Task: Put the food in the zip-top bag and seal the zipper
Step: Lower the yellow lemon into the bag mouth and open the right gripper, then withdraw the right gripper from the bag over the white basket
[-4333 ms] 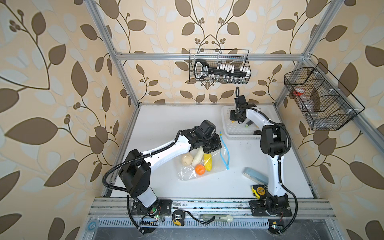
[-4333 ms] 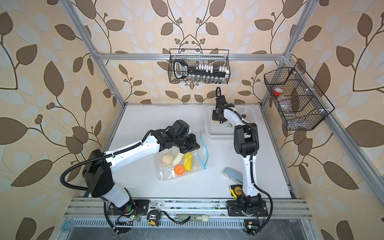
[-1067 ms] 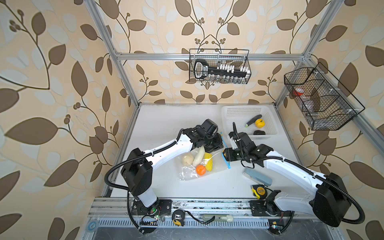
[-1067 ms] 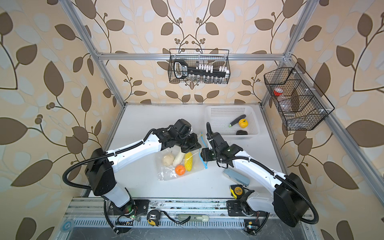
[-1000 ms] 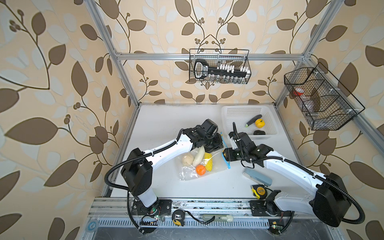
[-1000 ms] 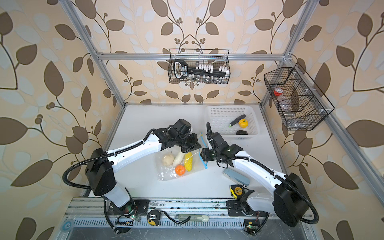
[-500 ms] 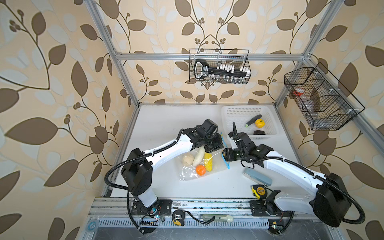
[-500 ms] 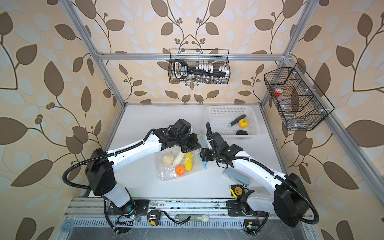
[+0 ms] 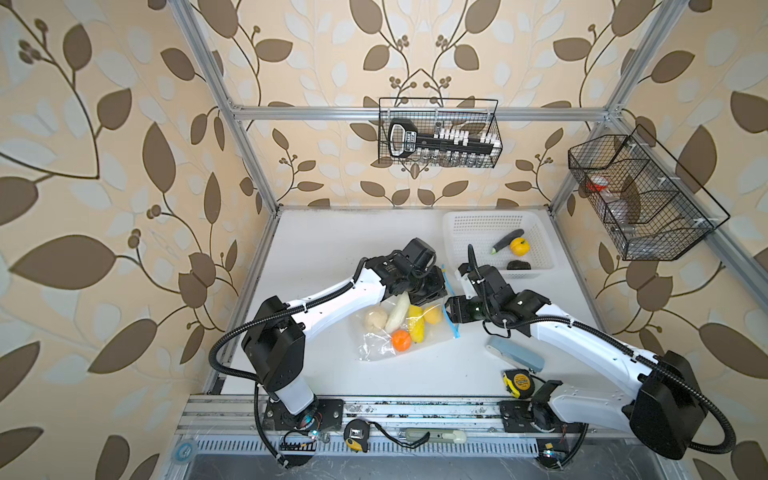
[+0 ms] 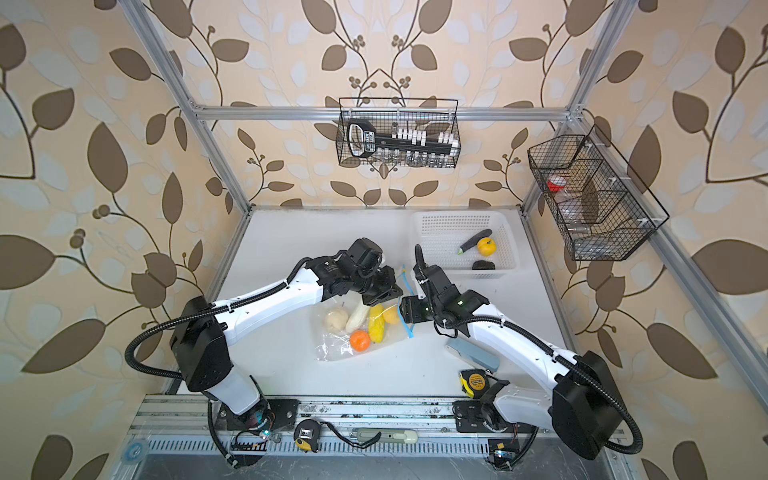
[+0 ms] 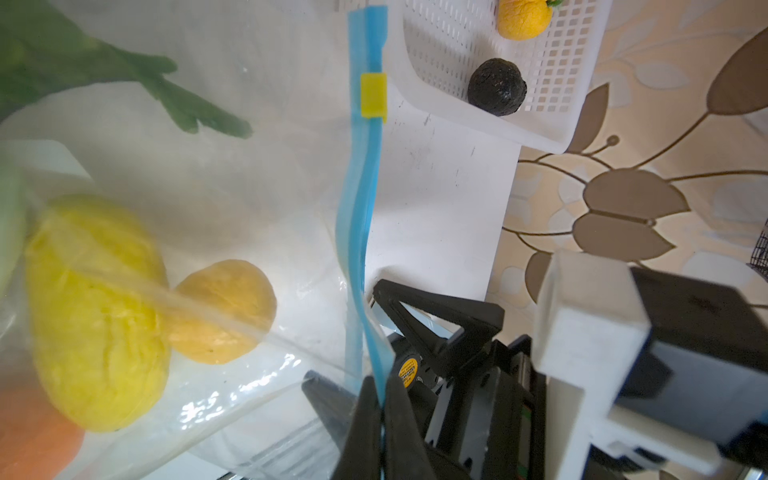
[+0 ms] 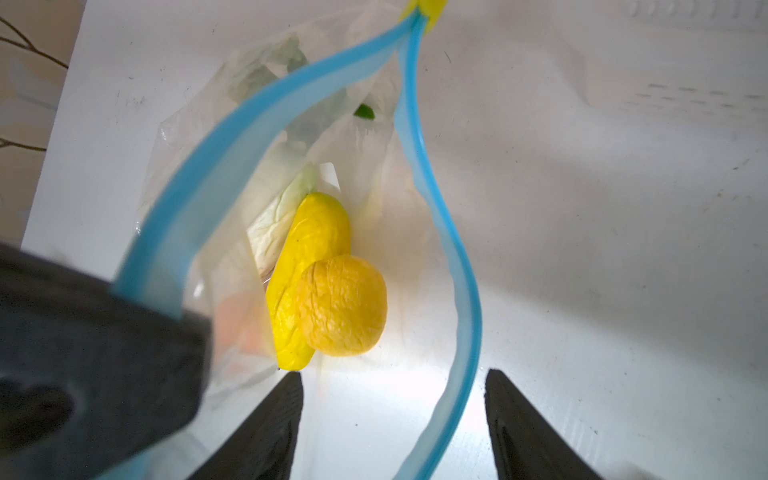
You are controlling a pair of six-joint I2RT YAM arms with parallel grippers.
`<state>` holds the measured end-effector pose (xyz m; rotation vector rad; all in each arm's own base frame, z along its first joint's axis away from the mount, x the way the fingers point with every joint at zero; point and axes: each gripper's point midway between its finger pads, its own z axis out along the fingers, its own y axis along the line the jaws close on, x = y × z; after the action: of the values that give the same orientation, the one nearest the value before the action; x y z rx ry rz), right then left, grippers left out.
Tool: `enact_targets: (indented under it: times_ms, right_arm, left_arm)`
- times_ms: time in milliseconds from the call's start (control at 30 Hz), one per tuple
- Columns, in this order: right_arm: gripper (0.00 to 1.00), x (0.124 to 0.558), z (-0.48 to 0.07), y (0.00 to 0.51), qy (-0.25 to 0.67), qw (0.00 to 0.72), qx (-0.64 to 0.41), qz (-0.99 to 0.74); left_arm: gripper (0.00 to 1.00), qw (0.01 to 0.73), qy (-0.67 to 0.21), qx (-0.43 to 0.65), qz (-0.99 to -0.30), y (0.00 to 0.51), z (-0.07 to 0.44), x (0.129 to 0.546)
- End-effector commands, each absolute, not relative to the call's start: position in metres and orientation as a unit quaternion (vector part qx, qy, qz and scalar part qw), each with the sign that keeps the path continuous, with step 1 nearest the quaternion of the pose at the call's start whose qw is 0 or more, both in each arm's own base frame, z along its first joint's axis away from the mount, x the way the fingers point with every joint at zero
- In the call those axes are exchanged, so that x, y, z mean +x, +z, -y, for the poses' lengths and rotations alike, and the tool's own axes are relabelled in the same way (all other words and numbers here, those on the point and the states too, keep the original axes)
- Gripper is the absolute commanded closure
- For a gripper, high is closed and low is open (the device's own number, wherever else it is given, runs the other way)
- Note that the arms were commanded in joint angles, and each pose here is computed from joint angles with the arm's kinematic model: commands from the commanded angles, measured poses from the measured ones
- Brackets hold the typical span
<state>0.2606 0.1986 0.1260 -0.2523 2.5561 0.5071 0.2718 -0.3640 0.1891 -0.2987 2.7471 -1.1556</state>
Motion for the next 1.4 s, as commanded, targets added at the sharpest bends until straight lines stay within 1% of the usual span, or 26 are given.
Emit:
enact_targets:
  times_ms: [0, 267, 533, 700, 833, 967, 1200, 1267, 1300, 1367]
  right_arm:
    - [0.30, 0.254, -0.198, 0.125, 0.193, 0.257, -0.098, -0.942]
    - [0.30, 0.256, -0.189, 0.141, 0.194, 0.279, -0.088, -0.936]
    - [0.32, 0.275, -0.148, 0.172, 0.143, 0.318, -0.061, -0.935]
    - [0.32, 0.302, -0.112, 0.191, 0.079, 0.343, -0.022, -0.936]
    - [0.33, 0.329, -0.096, 0.200, 0.052, 0.369, 0.011, -0.928]
    - [0.33, 0.361, -0.080, 0.205, 0.007, 0.396, 0.043, -0.917]
    - [0.33, 0.417, -0.040, 0.187, -0.058, 0.382, 0.090, -0.918]
    - [0.33, 0.427, -0.028, 0.173, -0.062, 0.366, 0.106, -0.922]
    - [0.33, 0.439, -0.026, 0.177, -0.057, 0.371, 0.115, -0.920]
    - [0.33, 0.451, -0.023, 0.168, -0.054, 0.358, 0.121, -0.924]
  left_arm:
    - [1.00, 0.098, -0.401, -0.090, -0.906, 0.207, 0.365, 0.273]
    - [1.00, 0.098, -0.402, -0.095, -0.905, 0.203, 0.365, 0.273]
    - [1.00, 0.090, -0.406, -0.089, -0.905, 0.201, 0.372, 0.270]
    - [1.00, 0.088, -0.408, -0.083, -0.905, 0.203, 0.373, 0.269]
    - [1.00, 0.086, -0.409, -0.077, -0.905, 0.204, 0.373, 0.267]
    - [1.00, 0.084, -0.411, -0.070, -0.905, 0.205, 0.374, 0.265]
    - [1.00, 0.082, -0.412, -0.065, -0.905, 0.203, 0.375, 0.264]
    - [1.00, 0.082, -0.412, -0.065, -0.905, 0.203, 0.375, 0.265]
    - [1.00, 0.083, -0.413, -0.063, -0.905, 0.204, 0.375, 0.265]
    - [1.00, 0.085, -0.412, -0.063, -0.905, 0.204, 0.375, 0.265]
